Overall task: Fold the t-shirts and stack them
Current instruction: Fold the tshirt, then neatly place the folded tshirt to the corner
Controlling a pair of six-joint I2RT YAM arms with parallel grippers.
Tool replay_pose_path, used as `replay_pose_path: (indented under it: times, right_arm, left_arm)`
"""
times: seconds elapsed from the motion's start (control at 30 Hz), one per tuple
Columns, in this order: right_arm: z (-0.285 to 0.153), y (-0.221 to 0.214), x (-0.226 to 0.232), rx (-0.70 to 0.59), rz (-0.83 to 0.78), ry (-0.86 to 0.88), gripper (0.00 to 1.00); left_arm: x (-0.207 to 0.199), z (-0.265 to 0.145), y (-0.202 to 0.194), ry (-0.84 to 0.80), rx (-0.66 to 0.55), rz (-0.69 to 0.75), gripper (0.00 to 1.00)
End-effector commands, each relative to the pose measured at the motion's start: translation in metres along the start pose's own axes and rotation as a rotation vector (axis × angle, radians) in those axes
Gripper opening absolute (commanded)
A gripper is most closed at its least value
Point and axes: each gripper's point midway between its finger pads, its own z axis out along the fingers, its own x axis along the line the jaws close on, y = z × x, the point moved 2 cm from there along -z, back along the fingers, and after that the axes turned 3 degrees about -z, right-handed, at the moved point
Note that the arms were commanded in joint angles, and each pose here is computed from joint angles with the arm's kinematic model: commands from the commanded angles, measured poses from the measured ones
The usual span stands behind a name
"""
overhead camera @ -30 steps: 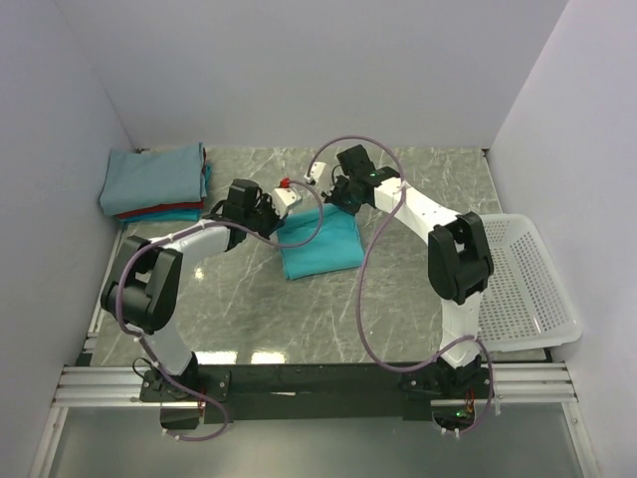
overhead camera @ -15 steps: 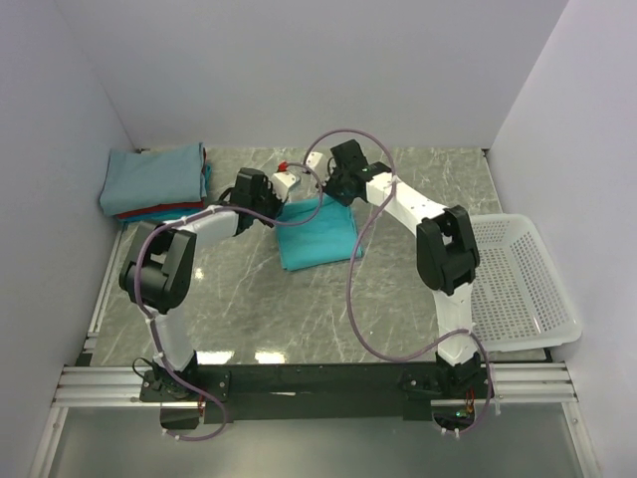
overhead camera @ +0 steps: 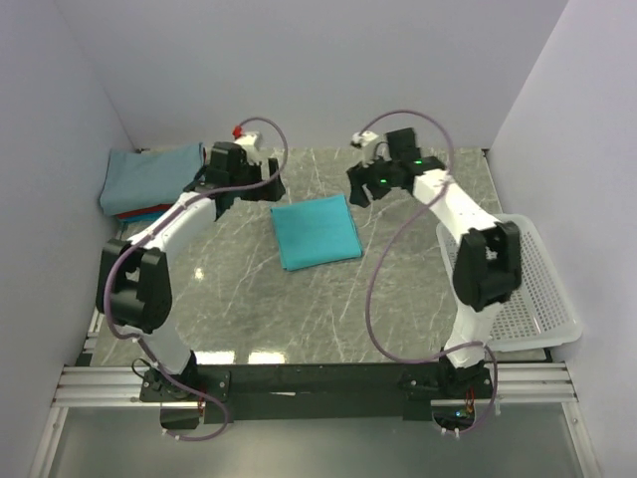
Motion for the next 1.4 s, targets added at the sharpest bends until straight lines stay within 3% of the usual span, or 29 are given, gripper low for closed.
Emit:
replay_pose_path:
  times: [0.0,0.13,0.27,0.6,0.83,0.93,0.97,1.13,1.27,1.37]
  right_arm:
    - [-0.064,-0.002,0.06,-0.103,0.101,0.378,0.75]
    - [-0.094,-0.027,0.081,-0.108,0.107,0.419,0.74]
    - [-0.1,-0.038,0.082,-0.129,0.118,0.411,0.74]
    - [-0.099,-0.051,0.087,-0.12,0.149,0.485,0.72]
    - [-0.105,-0.05,0.085,-0.139,0.139,0.484,0.71]
    - [-0.107,-0.049,0.084,-0.145,0.142,0.486,0.71]
    - [-0.109,-0.049,0.085,-0.151,0.14,0.493,0.71]
    - [-0.116,-0.046,0.082,-0.178,0.144,0.495,0.71]
    - [-0.119,-0.047,0.077,-0.185,0.154,0.486,0.71]
    - [-0.122,-0.048,0.074,-0.193,0.163,0.486,0.7]
  left_arm:
    - [-0.032,-0.025,-0.01,-0.187,0.079,-0.227,0.99]
    - [-0.025,-0.016,-0.049,-0.114,0.188,-0.412,0.99]
    - [-0.013,0.0,-0.073,-0.024,0.257,-0.501,0.97]
    - [-0.003,0.044,-0.101,0.086,0.339,-0.613,0.89]
    - [0.006,0.076,-0.127,0.15,0.416,-0.662,0.78]
    - [0.002,0.087,-0.135,0.119,0.456,-0.679,0.67]
    - [-0.001,0.09,-0.139,0.104,0.469,-0.684,0.58]
    - [-0.006,0.096,-0.158,0.056,0.538,-0.701,0.44]
    - [-0.018,0.103,-0.16,-0.049,0.558,-0.721,0.13]
    - [-0.03,0.104,-0.154,-0.144,0.55,-0.739,0.07]
